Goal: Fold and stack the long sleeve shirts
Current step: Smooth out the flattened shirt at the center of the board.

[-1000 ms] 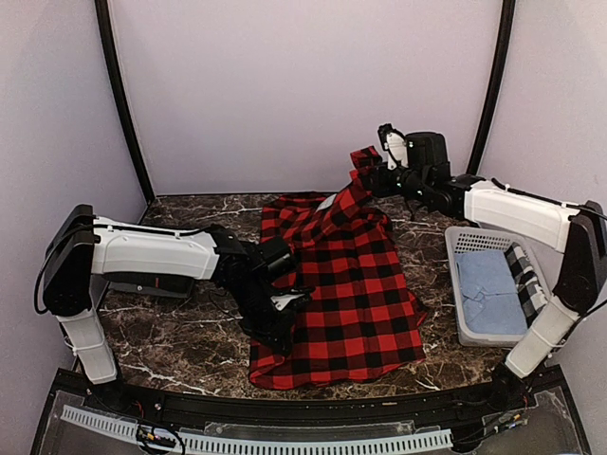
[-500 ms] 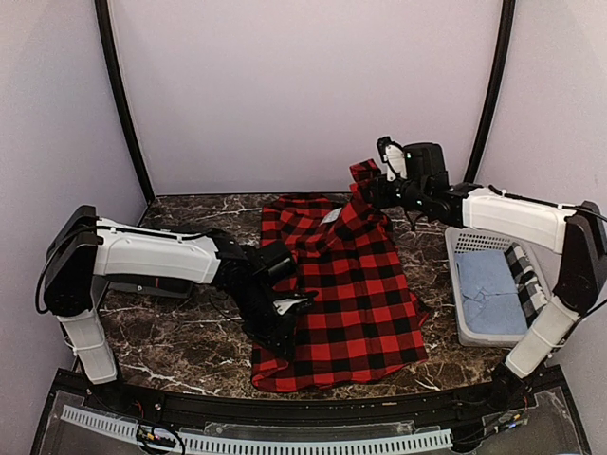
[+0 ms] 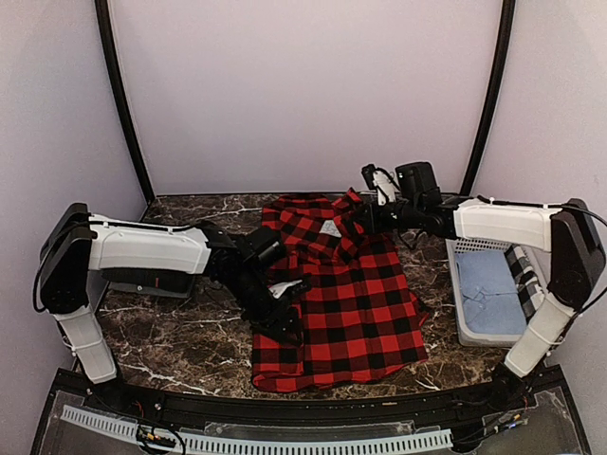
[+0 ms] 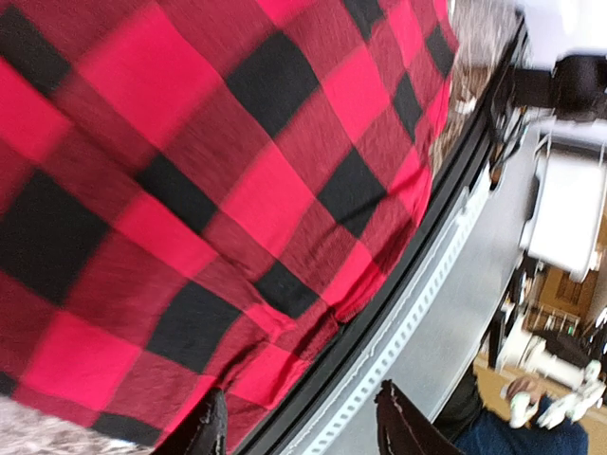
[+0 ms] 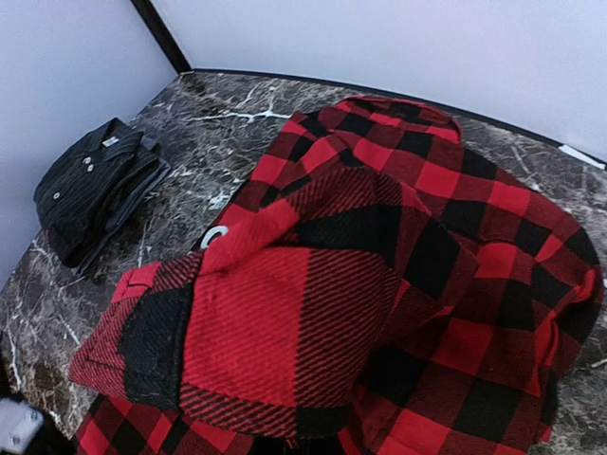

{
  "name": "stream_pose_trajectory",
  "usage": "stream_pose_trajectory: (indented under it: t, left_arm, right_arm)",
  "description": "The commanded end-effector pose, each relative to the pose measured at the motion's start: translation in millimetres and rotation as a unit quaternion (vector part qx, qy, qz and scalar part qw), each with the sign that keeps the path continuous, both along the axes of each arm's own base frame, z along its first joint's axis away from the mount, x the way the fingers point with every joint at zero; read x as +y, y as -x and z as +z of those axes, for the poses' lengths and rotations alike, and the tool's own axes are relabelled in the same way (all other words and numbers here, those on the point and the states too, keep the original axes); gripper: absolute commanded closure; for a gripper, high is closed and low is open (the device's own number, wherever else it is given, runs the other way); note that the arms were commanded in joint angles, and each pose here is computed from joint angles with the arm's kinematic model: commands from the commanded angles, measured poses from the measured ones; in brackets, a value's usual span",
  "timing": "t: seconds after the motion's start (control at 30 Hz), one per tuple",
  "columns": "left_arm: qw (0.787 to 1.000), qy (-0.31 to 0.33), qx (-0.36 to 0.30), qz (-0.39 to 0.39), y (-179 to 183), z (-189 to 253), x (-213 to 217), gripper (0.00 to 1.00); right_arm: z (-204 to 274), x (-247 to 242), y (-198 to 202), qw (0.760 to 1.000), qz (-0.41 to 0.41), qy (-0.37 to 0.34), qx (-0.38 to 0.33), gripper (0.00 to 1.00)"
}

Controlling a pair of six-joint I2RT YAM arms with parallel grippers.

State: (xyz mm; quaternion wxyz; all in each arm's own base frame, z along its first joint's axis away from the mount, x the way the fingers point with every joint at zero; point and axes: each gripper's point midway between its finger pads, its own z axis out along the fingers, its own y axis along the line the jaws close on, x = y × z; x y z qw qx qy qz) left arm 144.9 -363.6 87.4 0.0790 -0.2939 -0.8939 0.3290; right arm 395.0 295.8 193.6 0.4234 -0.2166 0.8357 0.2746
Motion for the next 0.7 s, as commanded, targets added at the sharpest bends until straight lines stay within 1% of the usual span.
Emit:
stream_pose_trajectory:
  t: [0.0,0.03,0.07,0.13,0.17,0.2,0.3,0.4,0.53,0.57,0.63,0.67]
  left_arm:
    - [0.994,0.056,-0.038,0.082,-47.4,42.1,14.7,0.48]
    - [0.993,0.053,-0.040,0.099,-54.1,42.4,19.3,0.47]
    - [0.989,0.051,-0.056,0.124,-69.6,45.5,27.6,0.47]
    - [0.983,0.039,-0.071,0.166,-89.3,46.0,42.2,0.47]
    - [0.981,0.033,-0.071,0.179,-93.2,42.6,48.0,0.47]
    - [0.976,0.032,-0.076,0.204,-104.7,44.0,56.8,0.47]
    - [0.967,0.030,-0.067,0.244,-117.6,35.7,76.3,0.47]
    - [0.965,0.034,-0.059,0.252,-119.9,28.4,81.1,0.47]
    - [0.968,0.046,-0.046,0.241,-115.9,22.0,77.4,0.47]
    - [0.969,0.053,-0.044,0.237,-115.3,21.8,75.4,0.47]
    - [0.970,0.062,-0.039,0.230,-113.2,20.1,72.6,0.46]
    - [0.971,0.064,-0.036,0.228,-112.0,18.5,72.4,0.46]
  right_arm:
    - [-12.8,32.2,24.2,0.995,0.084,-0.033,0.040,1.00]
    - [-17.8,39.8,30.3,0.993,0.099,-0.033,0.048,1.00]
    - [-20.5,48.1,35.1,0.992,0.113,-0.032,0.050,1.00]
    - [-34.3,62.6,49.8,0.987,0.141,-0.015,0.069,1.00]
    - [-38.5,71.5,58.0,0.985,0.158,-0.009,0.073,1.00]
    - [-43.4,80.0,66.0,0.982,0.174,-0.002,0.077,1.00]
    - [-58.1,101.5,87.3,0.972,0.214,0.014,0.093,1.00]
    - [-74.0,116.8,106.7,0.963,0.244,0.034,0.110,1.00]
    - [-91.6,126.0,125.7,0.949,0.278,0.051,0.140,0.99]
    - [-94.0,127.8,131.1,0.945,0.288,0.055,0.144,0.97]
    - [-98.3,130.5,141.4,0.939,0.304,0.066,0.147,0.88]
    - [-101.2,130.5,145.4,0.936,0.309,0.074,0.150,0.87]
